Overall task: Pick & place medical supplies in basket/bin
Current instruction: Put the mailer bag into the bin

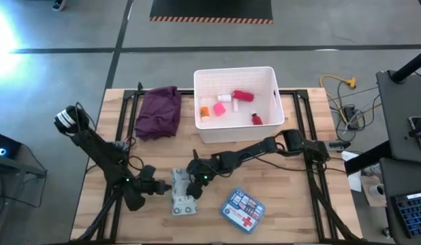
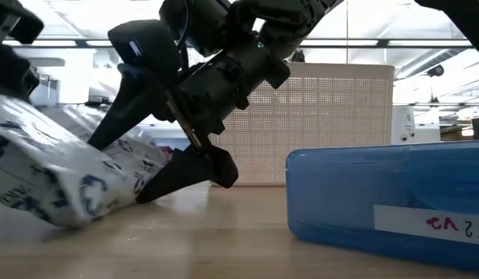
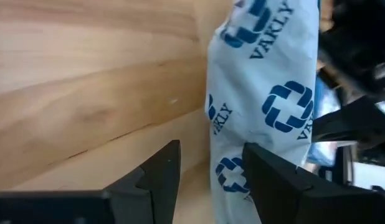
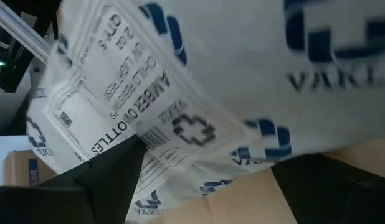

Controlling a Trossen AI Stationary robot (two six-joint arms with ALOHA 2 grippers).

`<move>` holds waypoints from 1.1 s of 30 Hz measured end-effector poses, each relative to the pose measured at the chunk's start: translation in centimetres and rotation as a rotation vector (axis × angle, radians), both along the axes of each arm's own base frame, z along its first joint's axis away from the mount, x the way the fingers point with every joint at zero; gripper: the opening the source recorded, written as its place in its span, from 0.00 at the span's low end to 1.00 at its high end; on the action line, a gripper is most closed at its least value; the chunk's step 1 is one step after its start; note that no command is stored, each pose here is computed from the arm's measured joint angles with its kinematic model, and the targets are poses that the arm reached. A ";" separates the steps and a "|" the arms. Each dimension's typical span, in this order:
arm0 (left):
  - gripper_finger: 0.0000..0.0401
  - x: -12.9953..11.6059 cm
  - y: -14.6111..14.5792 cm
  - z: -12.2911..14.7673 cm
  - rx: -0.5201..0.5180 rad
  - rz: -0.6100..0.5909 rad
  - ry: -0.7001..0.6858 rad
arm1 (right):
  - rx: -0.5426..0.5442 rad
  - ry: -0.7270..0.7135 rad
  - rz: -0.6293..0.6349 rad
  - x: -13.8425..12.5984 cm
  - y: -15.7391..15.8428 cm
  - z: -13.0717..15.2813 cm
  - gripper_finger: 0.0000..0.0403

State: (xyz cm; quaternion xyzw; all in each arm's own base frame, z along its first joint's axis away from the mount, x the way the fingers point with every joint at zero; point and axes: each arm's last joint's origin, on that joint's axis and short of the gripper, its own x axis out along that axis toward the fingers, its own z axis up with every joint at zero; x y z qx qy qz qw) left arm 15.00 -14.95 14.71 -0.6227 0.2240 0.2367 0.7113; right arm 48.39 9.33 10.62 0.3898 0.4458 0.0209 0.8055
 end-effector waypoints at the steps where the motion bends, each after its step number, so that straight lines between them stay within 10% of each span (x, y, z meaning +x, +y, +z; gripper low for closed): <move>1: 0.39 0.0 0.1 0.2 0.003 0.005 -0.016 | 0.002 -0.001 0.001 0.0 0.0 0.0 0.81; 8: 0.42 0.4 0.3 0.9 0.066 0.117 -0.147 | -0.016 -0.016 0.000 0.1 -0.5 0.1 0.81; 33: 0.62 0.9 -0.4 0.8 0.155 -0.072 -0.122 | -0.021 -0.040 0.007 0.1 -0.8 1.1 0.81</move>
